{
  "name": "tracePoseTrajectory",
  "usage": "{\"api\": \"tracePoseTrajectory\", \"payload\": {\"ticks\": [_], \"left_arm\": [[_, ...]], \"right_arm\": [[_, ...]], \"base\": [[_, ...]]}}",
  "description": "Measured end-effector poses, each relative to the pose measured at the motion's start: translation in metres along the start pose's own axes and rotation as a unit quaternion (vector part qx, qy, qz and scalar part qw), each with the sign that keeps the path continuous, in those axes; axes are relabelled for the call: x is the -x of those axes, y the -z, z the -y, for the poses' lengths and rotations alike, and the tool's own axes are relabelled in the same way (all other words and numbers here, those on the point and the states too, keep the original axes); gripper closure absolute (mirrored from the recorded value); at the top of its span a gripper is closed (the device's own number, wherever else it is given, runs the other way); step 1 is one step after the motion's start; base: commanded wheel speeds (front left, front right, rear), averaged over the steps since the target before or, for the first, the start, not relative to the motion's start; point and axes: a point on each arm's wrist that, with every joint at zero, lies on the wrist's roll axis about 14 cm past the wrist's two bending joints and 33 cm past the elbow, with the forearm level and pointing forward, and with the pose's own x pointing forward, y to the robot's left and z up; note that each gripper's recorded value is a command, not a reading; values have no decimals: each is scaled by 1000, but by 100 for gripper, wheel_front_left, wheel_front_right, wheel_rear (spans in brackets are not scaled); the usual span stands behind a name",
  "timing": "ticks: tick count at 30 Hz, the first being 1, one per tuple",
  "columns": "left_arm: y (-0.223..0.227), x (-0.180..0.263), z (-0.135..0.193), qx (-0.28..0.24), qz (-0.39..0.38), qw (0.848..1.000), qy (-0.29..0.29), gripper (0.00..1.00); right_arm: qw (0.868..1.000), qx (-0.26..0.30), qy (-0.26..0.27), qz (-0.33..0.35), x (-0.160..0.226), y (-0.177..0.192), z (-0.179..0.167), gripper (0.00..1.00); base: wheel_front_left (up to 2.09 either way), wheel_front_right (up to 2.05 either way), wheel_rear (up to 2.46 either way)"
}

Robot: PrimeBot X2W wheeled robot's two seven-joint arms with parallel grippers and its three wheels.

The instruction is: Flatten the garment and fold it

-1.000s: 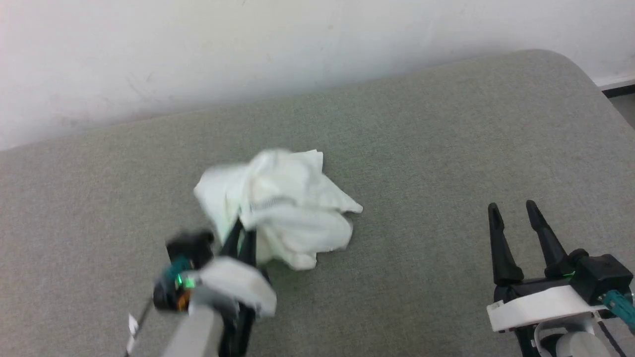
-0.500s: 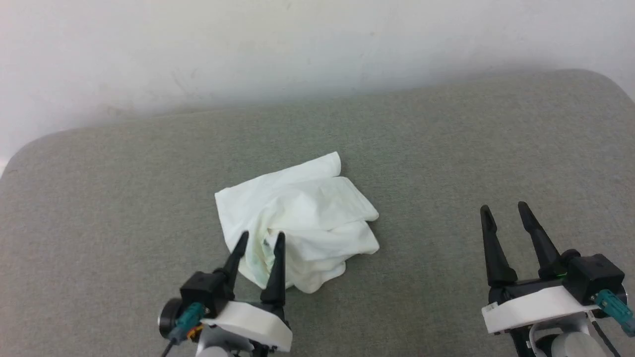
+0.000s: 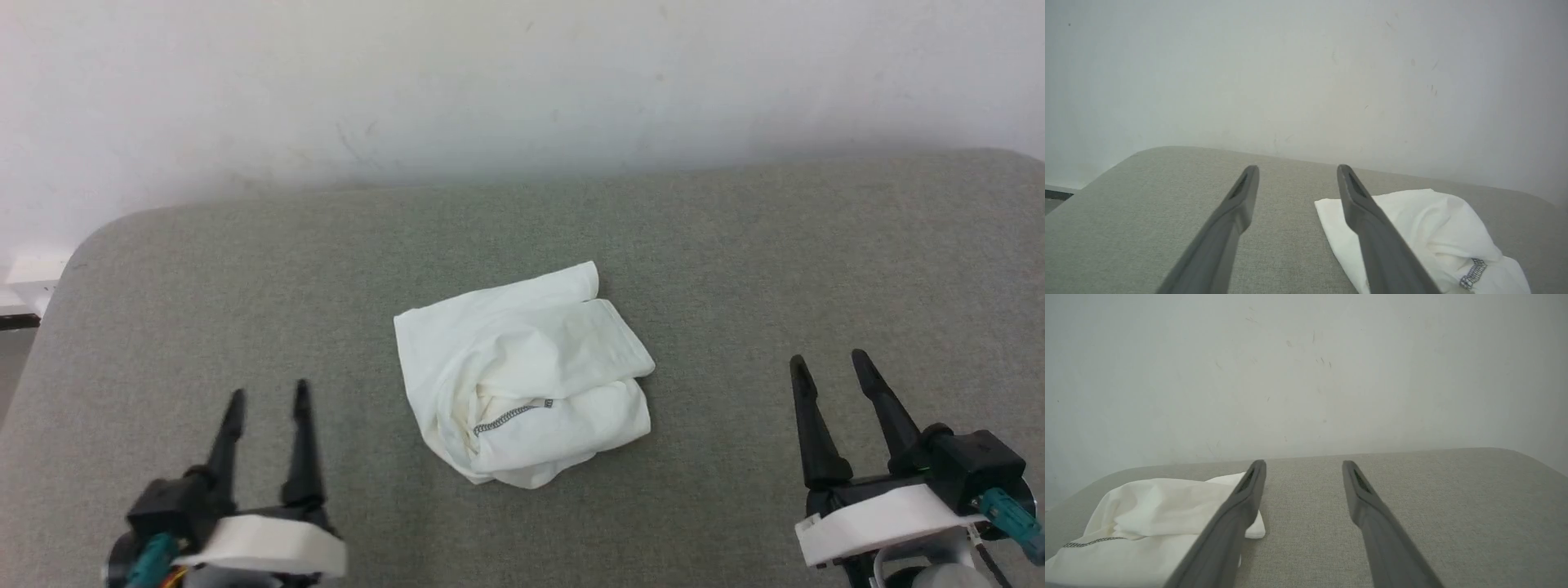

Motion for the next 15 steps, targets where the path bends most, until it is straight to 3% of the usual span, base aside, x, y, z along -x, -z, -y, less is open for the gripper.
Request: {"api": "tracePoseTrajectory", "payload": {"ticks": [7, 15], "left_arm": [[-3, 14, -52, -15, -12, 998, -55, 0], [4, 11, -66, -16, -44, 998, -52, 0]], "right_arm": [[1000, -1, -7, -5, 1, 2, -5, 0], [1000, -3, -10, -18, -2, 10, -6, 0]], "base": [[0, 0, 0], [0, 0, 0]]}}
